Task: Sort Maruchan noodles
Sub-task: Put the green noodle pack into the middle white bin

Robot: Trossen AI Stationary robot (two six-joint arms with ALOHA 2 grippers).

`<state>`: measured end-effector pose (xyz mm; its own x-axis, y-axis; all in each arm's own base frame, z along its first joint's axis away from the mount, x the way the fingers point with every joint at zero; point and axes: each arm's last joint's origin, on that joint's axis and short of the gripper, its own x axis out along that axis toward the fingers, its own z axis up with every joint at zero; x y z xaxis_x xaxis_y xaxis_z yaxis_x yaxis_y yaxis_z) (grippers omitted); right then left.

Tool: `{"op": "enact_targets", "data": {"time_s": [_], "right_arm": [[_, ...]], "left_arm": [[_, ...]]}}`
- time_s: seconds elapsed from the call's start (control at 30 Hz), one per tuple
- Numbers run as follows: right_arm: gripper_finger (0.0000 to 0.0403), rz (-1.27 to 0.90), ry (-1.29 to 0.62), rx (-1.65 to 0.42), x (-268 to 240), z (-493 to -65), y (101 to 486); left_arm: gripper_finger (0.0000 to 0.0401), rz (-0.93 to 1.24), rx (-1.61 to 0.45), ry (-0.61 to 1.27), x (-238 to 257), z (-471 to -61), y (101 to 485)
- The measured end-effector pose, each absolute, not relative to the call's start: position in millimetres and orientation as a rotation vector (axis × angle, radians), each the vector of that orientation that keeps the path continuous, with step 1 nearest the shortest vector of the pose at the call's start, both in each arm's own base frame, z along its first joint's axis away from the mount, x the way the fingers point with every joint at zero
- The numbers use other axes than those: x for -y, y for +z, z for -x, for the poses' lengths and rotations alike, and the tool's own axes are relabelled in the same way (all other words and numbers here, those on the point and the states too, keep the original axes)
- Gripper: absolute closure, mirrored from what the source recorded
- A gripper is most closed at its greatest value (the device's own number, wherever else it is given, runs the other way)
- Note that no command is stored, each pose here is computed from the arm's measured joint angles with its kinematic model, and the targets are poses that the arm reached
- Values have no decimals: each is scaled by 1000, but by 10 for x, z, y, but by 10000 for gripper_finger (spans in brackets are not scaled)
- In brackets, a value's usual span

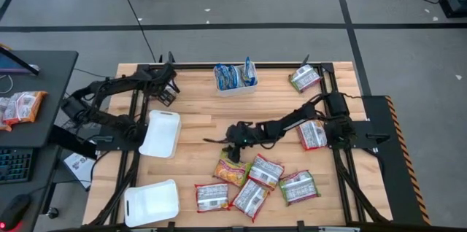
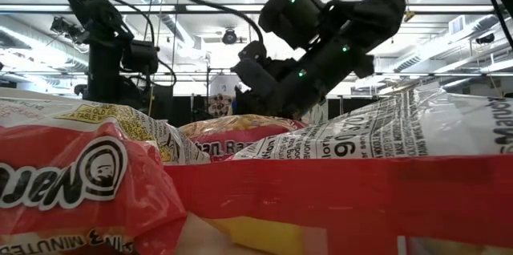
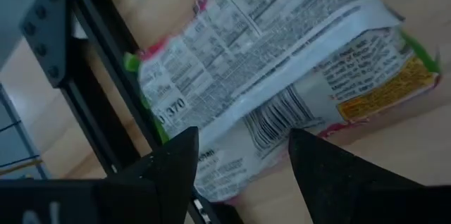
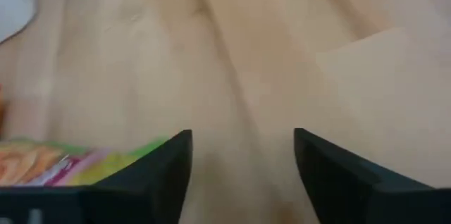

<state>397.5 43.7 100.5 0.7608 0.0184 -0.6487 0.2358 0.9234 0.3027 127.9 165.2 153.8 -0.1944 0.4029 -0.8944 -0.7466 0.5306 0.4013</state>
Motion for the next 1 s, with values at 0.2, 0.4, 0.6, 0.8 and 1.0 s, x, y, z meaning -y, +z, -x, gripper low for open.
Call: {"op": "enact_targets", "data": {"time_s": [0.2, 0.4, 0.6, 0.8, 1.0], "right_arm": [[120, -404, -85, -707, -476, -3954, 1069], [128, -407, -49, -712, -482, -3927, 1185], [127, -329, -87, -821, -464, -3793, 1292], [129, -196, -218, -877, -424, -3607, 1493], [131, -164, -165, -879, -398, -3390, 1596]], "left_arm": [[177, 319, -1512, 970, -1697, -1336, 1363], [243, 285, -1533, 967, -1667, -1379, 1342], [370, 394, -1495, 983, -1723, -1452, 1486], [388, 508, -1478, 918, -1774, -1628, 1934], [388, 593, -1513, 720, -1640, -1824, 2515]]}}
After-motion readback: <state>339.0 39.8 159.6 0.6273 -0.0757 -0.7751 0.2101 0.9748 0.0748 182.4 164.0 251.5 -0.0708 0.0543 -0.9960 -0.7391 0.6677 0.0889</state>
